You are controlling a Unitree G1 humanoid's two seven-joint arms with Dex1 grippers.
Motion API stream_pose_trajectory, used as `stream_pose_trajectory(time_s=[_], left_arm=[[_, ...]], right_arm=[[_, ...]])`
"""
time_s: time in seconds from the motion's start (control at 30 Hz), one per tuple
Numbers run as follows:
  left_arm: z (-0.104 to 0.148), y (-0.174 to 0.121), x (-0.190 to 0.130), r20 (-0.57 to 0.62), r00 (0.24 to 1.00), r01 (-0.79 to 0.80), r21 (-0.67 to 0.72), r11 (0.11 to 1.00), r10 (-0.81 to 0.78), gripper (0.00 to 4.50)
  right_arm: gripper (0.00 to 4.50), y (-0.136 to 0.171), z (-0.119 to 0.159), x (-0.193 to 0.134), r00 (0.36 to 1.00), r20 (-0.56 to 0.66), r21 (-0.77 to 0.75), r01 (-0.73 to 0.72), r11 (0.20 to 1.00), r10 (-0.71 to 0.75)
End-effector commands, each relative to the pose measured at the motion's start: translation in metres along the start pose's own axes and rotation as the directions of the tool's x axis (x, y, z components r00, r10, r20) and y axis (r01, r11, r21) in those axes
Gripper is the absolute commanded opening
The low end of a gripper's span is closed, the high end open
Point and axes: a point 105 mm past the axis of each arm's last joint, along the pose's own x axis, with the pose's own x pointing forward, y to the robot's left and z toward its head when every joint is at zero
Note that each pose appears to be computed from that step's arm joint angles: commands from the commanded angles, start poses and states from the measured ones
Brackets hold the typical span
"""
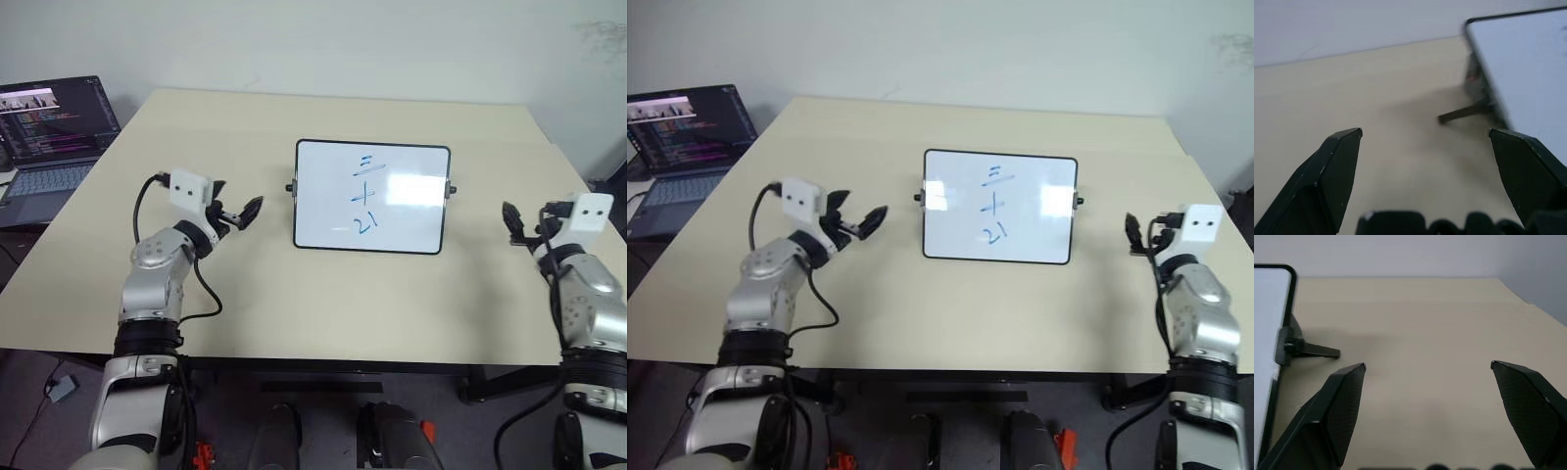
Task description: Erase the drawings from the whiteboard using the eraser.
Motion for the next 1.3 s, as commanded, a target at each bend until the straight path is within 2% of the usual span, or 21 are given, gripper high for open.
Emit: stream_pose_trajectory(time_s=[0.03,0.23,0.5,0.77,1.23,1.3], left_arm=[[0.029,-0.049,0.010,0.030,0.965,0.260,0.027,0.965,-0.261,4.50],[0.025,-0.113,0.018,-0.003,0.872,0.490,-0.009,0.872,-0.490,4.50],[0.006,-0.150,0.018,-0.046,0.790,0.609,-0.051,0.792,-0.611,4.50],[-0.003,-0.158,0.017,-0.070,0.762,0.641,-0.060,0.765,-0.644,4.50],[-0.007,-0.157,0.015,-0.083,0.760,0.642,-0.057,0.765,-0.644,4.50],[-0.007,-0.157,0.015,-0.087,0.761,0.640,-0.057,0.766,-0.643,4.50]], right_arm=[[4.49,-0.029,0.012,-0.011,0.999,-0.019,-0.006,0.045,0.999,-0.045],[4.49,-0.056,-0.002,-0.026,0.987,-0.154,-0.042,0.049,0.998,-0.055],[4.49,-0.073,-0.026,-0.043,0.951,-0.309,-0.033,-0.018,0.999,0.007],[4.49,-0.081,-0.043,-0.047,0.932,-0.362,-0.017,-0.041,0.999,0.031],[4.49,-0.078,-0.060,-0.046,0.923,-0.382,-0.001,-0.050,0.999,0.046],[4.10,-0.078,-0.061,-0.045,0.923,-0.382,0.006,-0.048,0.999,0.047]])
